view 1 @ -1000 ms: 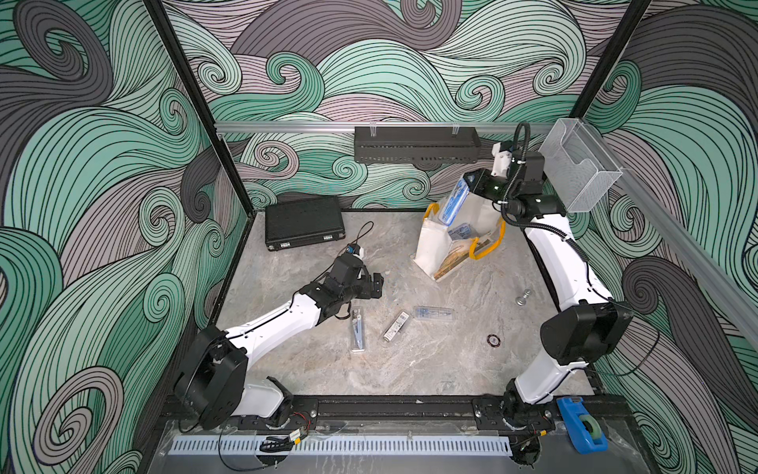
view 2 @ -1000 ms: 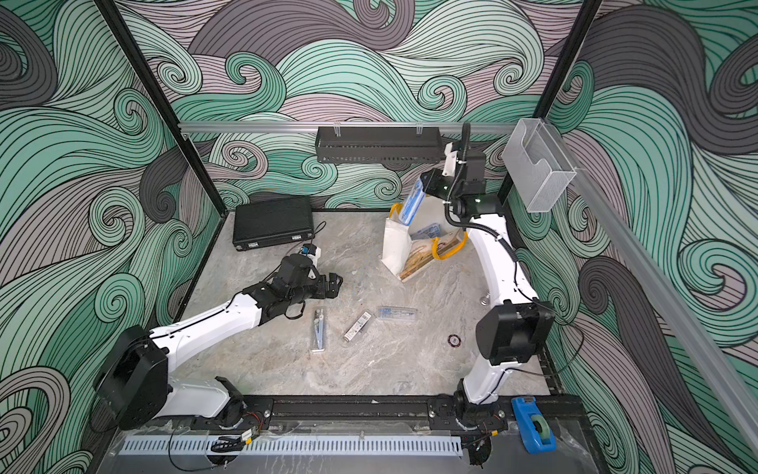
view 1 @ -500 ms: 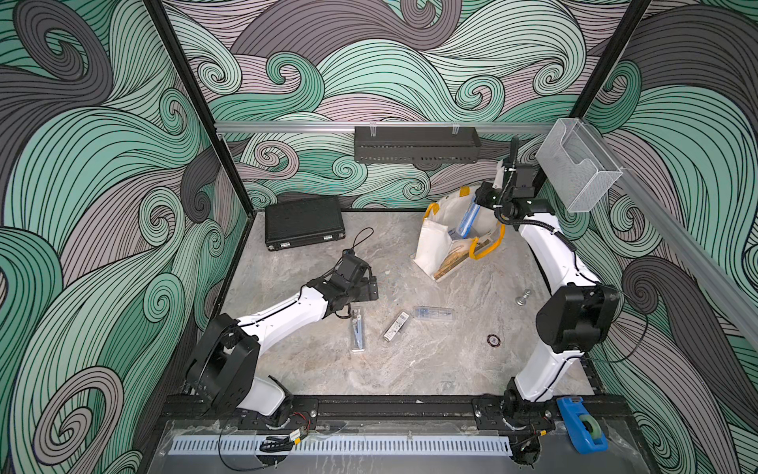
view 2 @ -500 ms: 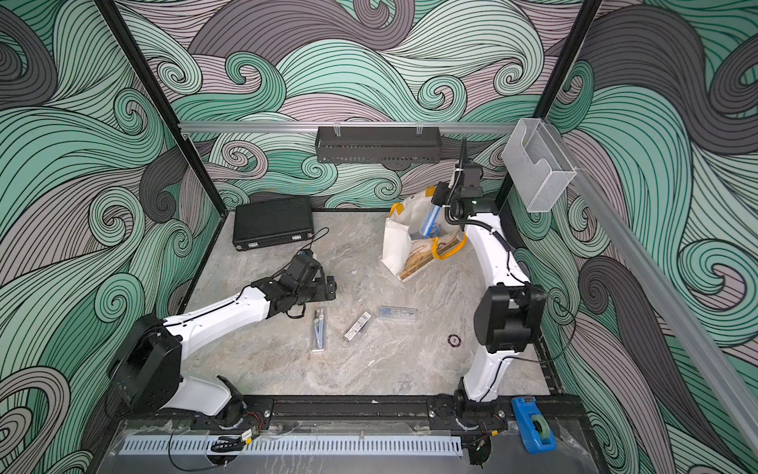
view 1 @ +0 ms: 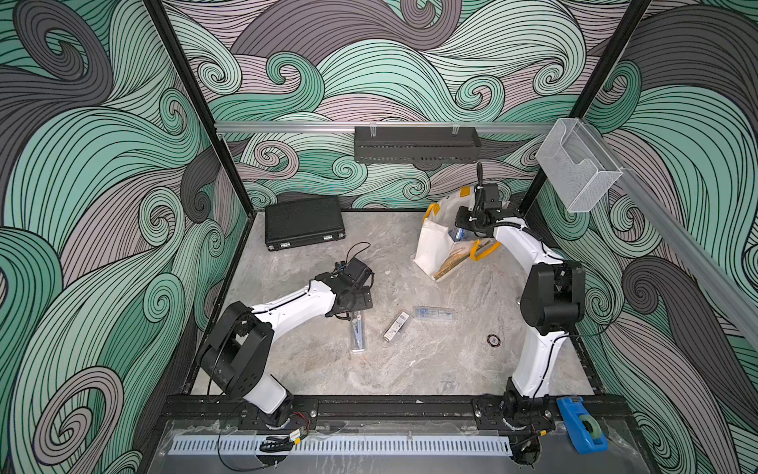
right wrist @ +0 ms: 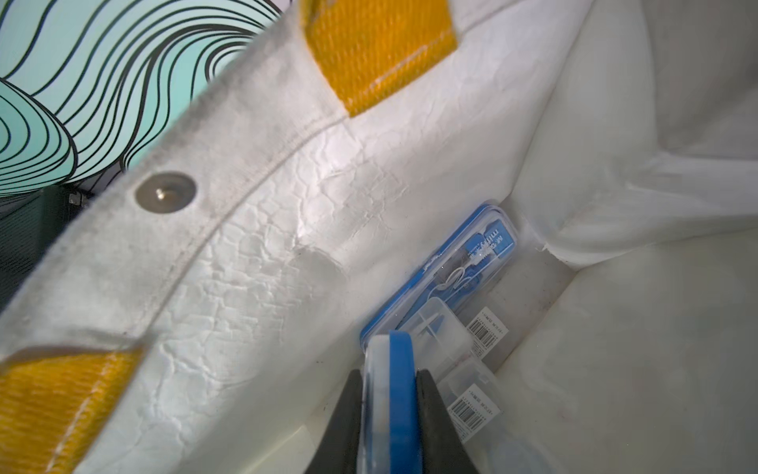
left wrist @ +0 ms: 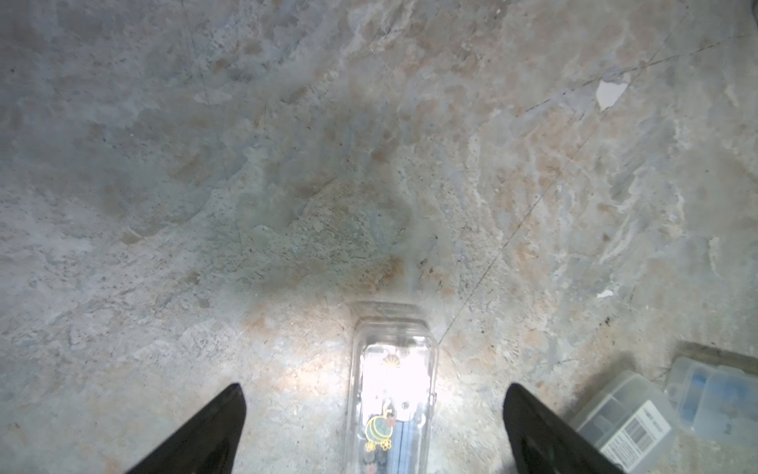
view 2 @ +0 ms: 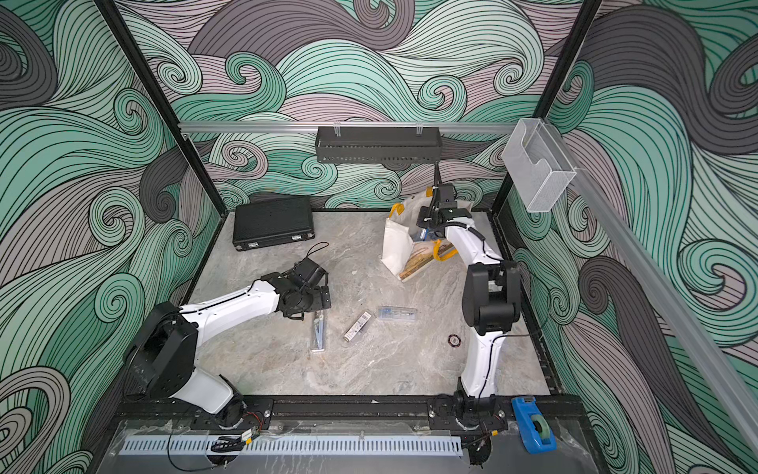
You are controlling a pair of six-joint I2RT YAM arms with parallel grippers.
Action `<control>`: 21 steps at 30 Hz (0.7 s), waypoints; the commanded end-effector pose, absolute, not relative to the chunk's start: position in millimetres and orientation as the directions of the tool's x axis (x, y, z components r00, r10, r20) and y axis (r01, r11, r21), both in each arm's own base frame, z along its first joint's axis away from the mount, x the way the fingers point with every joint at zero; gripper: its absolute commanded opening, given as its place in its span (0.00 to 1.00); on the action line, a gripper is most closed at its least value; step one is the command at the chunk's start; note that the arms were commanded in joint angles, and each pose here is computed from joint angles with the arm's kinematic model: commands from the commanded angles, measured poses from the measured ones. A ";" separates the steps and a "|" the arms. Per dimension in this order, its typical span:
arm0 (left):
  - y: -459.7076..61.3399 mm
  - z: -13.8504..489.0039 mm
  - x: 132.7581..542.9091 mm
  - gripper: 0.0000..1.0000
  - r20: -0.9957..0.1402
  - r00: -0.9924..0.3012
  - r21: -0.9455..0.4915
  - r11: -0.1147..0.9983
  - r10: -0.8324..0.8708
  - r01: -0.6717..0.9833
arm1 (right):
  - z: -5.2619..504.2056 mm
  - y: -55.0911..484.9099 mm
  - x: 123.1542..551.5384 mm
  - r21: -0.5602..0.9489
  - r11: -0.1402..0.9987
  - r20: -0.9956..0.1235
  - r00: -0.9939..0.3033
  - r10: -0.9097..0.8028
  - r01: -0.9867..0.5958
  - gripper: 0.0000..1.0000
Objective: Put the compass set into the canvas bag
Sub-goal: Place the compass set in the canvas bag.
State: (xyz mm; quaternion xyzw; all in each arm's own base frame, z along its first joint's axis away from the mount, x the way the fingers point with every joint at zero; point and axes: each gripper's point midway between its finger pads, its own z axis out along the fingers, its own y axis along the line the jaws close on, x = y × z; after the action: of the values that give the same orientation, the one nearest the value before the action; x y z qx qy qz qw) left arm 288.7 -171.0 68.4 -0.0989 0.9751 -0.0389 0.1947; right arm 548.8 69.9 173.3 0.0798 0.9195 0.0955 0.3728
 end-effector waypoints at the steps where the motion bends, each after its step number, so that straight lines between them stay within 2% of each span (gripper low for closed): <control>1: -163.1 73.1 269.9 0.99 -0.338 -0.916 -0.082 0.976 -0.216 -0.200 | 188.8 73.6 552.1 0.253 0.966 -0.690 -0.691 0.213 0.044 0.27; 5: -159.3 69.3 253.1 0.99 -0.299 -0.933 -0.047 0.980 -0.199 -0.194 | 213.5 82.6 548.7 0.292 0.956 -0.712 -0.670 0.212 -0.008 0.39; 8: -161.3 63.5 243.4 0.98 -0.279 -0.947 -0.038 0.987 -0.158 -0.153 | 233.0 89.7 542.6 0.311 0.949 -0.729 -0.653 0.204 -0.051 0.54; 10: -161.4 59.3 237.2 0.97 -0.255 -0.956 -0.027 0.989 -0.146 -0.144 | 245.3 95.0 536.3 0.319 0.944 -0.737 -0.647 0.194 -0.080 0.61; 15: -175.2 49.8 223.8 0.96 -0.209 -0.970 -0.031 0.992 -0.125 -0.121 | 270.2 119.8 508.4 0.294 0.939 -0.767 -0.630 0.122 -0.177 0.66; 21: -180.3 43.6 207.3 0.93 -0.199 -0.975 0.017 0.994 -0.099 -0.104 | 288.8 160.7 458.8 0.225 0.922 -0.810 -0.587 -0.003 -0.315 0.67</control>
State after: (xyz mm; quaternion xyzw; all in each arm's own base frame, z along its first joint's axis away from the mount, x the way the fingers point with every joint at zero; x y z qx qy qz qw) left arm 220.2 -187.2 49.8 -0.0442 0.9921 -0.0126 0.1167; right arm 478.4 144.8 291.4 -0.0488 0.8736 0.1768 0.4508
